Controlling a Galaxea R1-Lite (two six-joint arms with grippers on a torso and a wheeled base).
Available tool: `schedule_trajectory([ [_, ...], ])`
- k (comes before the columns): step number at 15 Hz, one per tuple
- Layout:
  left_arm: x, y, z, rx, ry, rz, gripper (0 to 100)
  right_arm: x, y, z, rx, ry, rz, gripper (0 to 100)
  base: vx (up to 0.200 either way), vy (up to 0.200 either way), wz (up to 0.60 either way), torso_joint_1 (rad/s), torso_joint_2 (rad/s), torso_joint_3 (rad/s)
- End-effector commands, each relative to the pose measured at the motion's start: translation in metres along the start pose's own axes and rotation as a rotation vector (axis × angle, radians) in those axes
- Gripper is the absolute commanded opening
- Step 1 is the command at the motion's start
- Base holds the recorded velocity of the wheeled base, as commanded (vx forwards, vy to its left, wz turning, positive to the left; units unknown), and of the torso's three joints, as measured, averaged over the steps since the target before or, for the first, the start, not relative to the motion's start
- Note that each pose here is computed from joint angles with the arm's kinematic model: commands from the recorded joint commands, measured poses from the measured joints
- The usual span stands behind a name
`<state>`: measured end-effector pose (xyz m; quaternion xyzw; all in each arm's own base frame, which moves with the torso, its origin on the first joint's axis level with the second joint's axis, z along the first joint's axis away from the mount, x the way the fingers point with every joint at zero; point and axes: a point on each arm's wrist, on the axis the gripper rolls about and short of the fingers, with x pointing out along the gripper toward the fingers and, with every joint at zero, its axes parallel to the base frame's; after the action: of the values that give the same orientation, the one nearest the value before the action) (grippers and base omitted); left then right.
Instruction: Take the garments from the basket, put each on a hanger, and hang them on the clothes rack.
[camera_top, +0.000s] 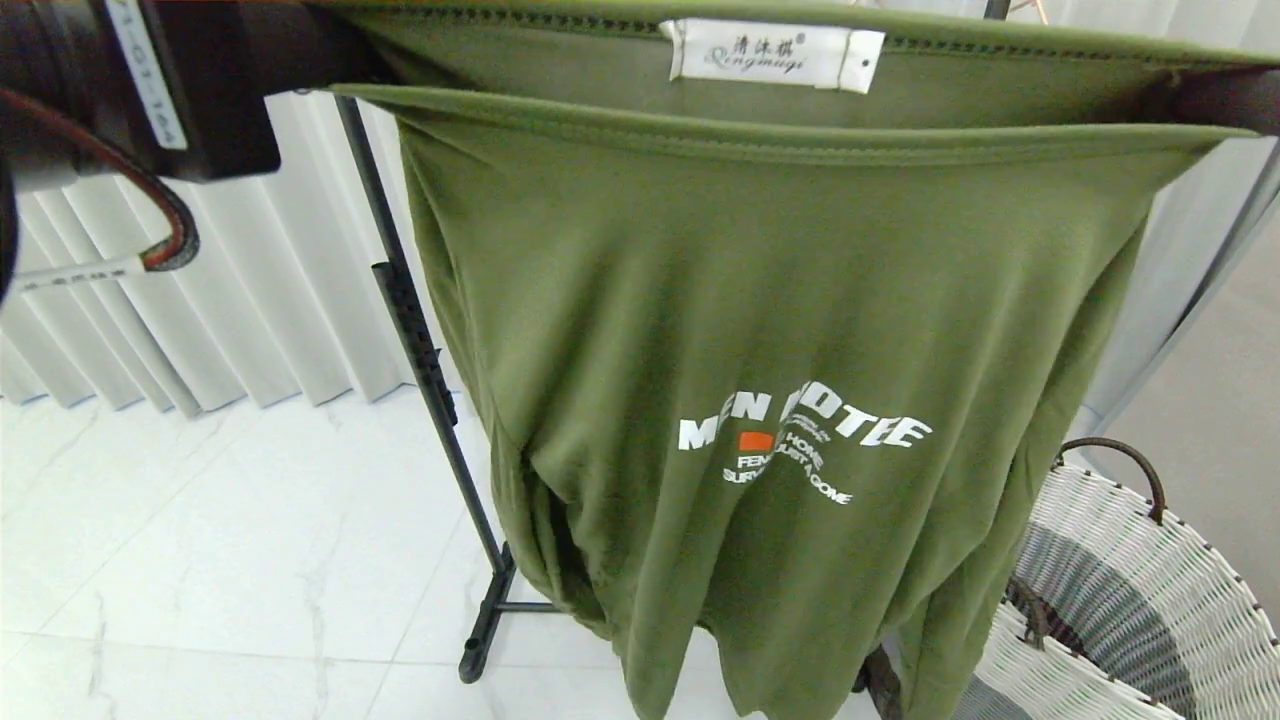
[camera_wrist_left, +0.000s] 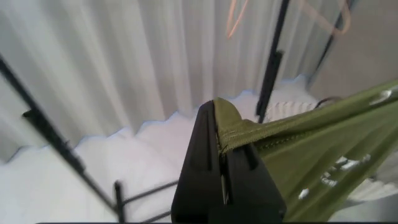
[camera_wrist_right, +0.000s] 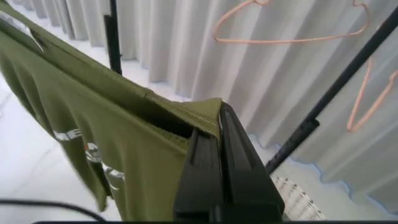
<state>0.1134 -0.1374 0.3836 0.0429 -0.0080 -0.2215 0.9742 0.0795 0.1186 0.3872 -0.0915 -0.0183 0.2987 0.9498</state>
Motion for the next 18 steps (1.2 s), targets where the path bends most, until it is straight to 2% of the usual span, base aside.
schedule_trajectory([
  [1, 0.007, -0.01, 0.002, -0.006, -0.026, -0.029, 0, -0.028, -0.011, 0.011, 0.01, -0.027, 0.032, 0, 0.0, 0.0, 0.0, 0.0, 0.0, 0.0],
  [5, 0.028, -0.019, 0.016, -0.014, -0.064, -0.016, 0, -0.046, 0.001, 0.002, -0.042, 0.032, 0.222, 0, 0.0, 0.0, 0.0, 0.0, 0.0, 0.0],
  [7, 0.038, -0.017, 0.015, -0.012, -0.057, 0.011, 0, -0.048, 0.012, -0.001, -0.067, 0.048, 0.308, 0, 0.0, 0.0, 0.0, 0.0, 0.0, 0.0],
  [9, 0.038, -0.014, 0.014, -0.007, -0.047, 0.028, 0, -0.047, 0.016, -0.001, -0.077, 0.053, 0.329, 0, 0.0, 0.0, 0.0, 0.0, 0.0, 0.0],
  [11, 0.029, -0.009, 0.015, -0.006, -0.029, 0.029, 0, -0.048, 0.013, -0.002, -0.075, 0.052, 0.31, 0, 0.0, 0.0, 0.0, 0.0, 0.0, 0.0],
  [13, 0.018, -0.003, 0.014, -0.018, 0.016, 0.026, 0, -0.044, 0.009, -0.002, -0.078, 0.068, 0.231, 0, 0.0, 0.0, 0.0, 0.0, 0.0, 0.0],
  [14, 0.002, 0.004, 0.017, -0.056, 0.054, 0.02, 0, -0.034, 0.005, -0.002, -0.073, 0.083, 0.13, 0, 0.0, 0.0, 0.0, 0.0, 0.0, 0.0],
  [16, -0.023, 0.009, 0.019, -0.099, 0.104, -0.026, 0, -0.012, 0.004, 0.004, -0.045, 0.044, 0.036, 0, 0.0, 0.0, 0.0, 0.0, 0.0, 0.0],
  [18, -0.043, 0.009, 0.018, -0.116, 0.131, -0.099, 0, 0.011, 0.009, 0.011, -0.013, -0.01, -0.008, 0, 0.0, 0.0, 0.0, 0.0, 0.0, 0.0],
])
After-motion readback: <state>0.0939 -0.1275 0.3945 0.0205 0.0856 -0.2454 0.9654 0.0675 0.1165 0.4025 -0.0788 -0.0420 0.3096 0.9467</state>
